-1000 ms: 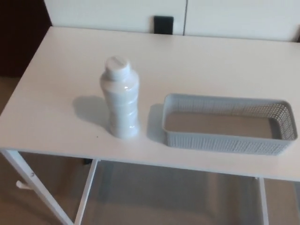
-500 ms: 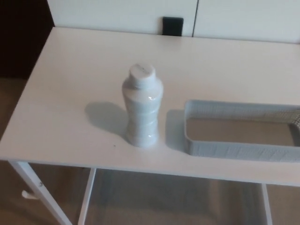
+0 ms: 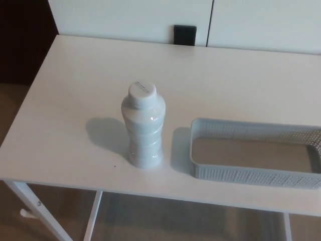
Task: The robot walk up to a desk on which a bottle is kept on the left hand side and a container is kept on the right hand side. The robot uses its left hand to pick up the bottle and places it in the container.
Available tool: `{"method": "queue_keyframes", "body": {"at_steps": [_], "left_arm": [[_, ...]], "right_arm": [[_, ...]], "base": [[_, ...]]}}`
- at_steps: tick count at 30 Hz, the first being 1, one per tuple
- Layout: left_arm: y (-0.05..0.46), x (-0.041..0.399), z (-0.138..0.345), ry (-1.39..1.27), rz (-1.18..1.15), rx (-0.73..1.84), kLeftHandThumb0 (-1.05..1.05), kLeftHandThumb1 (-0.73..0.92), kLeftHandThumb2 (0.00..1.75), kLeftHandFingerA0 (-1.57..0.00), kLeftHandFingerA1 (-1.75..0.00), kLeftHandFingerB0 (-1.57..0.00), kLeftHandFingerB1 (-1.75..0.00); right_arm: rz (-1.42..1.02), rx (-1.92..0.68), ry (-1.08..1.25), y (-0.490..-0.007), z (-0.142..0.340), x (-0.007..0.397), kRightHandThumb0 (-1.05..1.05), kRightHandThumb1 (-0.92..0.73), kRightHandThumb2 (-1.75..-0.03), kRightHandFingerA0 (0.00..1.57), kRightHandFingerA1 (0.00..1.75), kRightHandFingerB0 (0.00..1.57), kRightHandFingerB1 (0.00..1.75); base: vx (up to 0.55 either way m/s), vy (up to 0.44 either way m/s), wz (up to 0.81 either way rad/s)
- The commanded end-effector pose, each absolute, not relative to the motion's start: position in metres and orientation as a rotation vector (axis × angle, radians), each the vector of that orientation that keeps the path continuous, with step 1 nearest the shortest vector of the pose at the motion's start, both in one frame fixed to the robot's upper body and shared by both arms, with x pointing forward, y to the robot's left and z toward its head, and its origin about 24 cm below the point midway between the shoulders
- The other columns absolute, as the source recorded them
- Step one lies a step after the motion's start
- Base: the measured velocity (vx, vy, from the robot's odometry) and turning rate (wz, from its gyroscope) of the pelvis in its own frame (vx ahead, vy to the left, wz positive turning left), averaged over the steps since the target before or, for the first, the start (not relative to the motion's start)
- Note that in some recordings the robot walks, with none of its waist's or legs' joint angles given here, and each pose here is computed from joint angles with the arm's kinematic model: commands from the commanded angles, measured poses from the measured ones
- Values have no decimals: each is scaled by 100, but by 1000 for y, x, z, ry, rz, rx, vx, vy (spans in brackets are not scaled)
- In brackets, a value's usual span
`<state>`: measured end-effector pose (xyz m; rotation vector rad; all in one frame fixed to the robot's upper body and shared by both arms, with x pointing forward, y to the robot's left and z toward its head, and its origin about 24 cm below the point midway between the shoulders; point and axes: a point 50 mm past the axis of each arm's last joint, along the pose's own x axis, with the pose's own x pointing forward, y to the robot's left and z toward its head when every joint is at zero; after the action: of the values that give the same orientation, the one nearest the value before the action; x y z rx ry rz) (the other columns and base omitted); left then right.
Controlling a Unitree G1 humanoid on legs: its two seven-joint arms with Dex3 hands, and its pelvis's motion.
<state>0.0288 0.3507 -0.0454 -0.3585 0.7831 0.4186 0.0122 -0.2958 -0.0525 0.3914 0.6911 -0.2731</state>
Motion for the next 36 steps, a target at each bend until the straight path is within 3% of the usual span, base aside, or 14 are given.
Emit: {"method": "queue_keyframes", "body": {"at_steps": [1, 3, 5, 6, 7, 12, 14, 15, 16, 22, 32, 33, 35, 36], "left_arm": [[355, 28, -41, 774, 438, -348, -24, 60, 58, -45, -49, -17, -27], [360, 31, -37, 740, 499, -337, -24, 59, 58, -46, -48, -18, -28], [365, 36, -26, 687, 524, -315, -29, 66, 63, -39, -50, -15, -28], [368, 36, -22, 658, 537, -313, -26, 48, 93, -33, -62, 0, -44], [370, 38, -19, 631, 546, -300, -37, 59, 63, -36, -54, -10, -28], [382, 77, 31, 359, 474, -113, -38, 53, 57, -22, -36, -11, -26], [375, 101, 60, 248, 400, 3, -48, 39, 67, -19, -44, -7, -32], [356, 131, 87, 148, 276, 88, -28, 35, 88, 0, -48, 0, -49], [347, 142, 96, 112, 223, 117, -46, 50, 58, -14, -32, -7, -20], [291, 186, 123, 17, -69, 285, -48, 34, 72, -1, -34, 0, -22], [216, 234, 124, -20, -338, 424, -52, 35, 71, -2, -35, -5, -21], [211, 238, 123, -24, -345, 426, -49, 45, 54, -9, -33, -5, -25], [199, 247, 117, -38, -359, 464, -56, 37, 67, -7, -42, -10, -20], [193, 252, 114, -33, -369, 482, -51, 44, 54, -11, -34, -7, -22]], "right_arm": [[-274, 370, 691, -300, -51, 14, -62, -33, -74, 60, 57, 53, 49], [-259, 365, 685, -300, -51, 15, -57, -41, -54, 65, 48, 58, 39], [-267, 369, 684, -300, -51, 15, -61, -32, -73, 62, 57, 54, 50], [-266, 362, 688, -300, -49, 16, -58, -41, -54, 65, 49, 59, 40], [-266, 355, 689, -300, -48, 17, -62, -32, -74, 62, 57, 55, 50], [-269, 353, 689, -298, -45, 23, -56, -42, -54, 65, 48, 57, 40], [-265, 355, 687, -297, -45, 24, -56, -42, -54, 65, 49, 57, 39], [-258, 353, 690, -299, -46, 26, -62, -32, -73, 63, 57, 53, 49], [-257, 351, 690, -298, -46, 27, -63, -32, -73, 64, 56, 54, 49], [-256, 354, 683, -295, -48, 33, -55, -41, -53, 64, 47, 57, 39], [-233, 353, 671, -294, -47, 37, -60, -33, -74, 60, 58, 54, 51], [-229, 348, 668, -294, -47, 37, -60, -33, -75, 60, 58, 53, 51], [-231, 340, 674, -293, -47, 37, -56, -42, -54, 67, 48, 60, 40], [-232, 341, 674, -292, -48, 38, -58, -33, -74, 63, 58, 53, 51]], "base": [[39, -88, 1], [19, -44, 0], [0, 0, 0], [0, 0, 0], [0, 0, 0], [0, 0, 0], [0, 0, 0], [0, 0, 0], [0, 0, 0], [0, 0, 0], [0, 0, 0], [0, 0, 0], [0, 0, 0], [0, 0, 0]]}}
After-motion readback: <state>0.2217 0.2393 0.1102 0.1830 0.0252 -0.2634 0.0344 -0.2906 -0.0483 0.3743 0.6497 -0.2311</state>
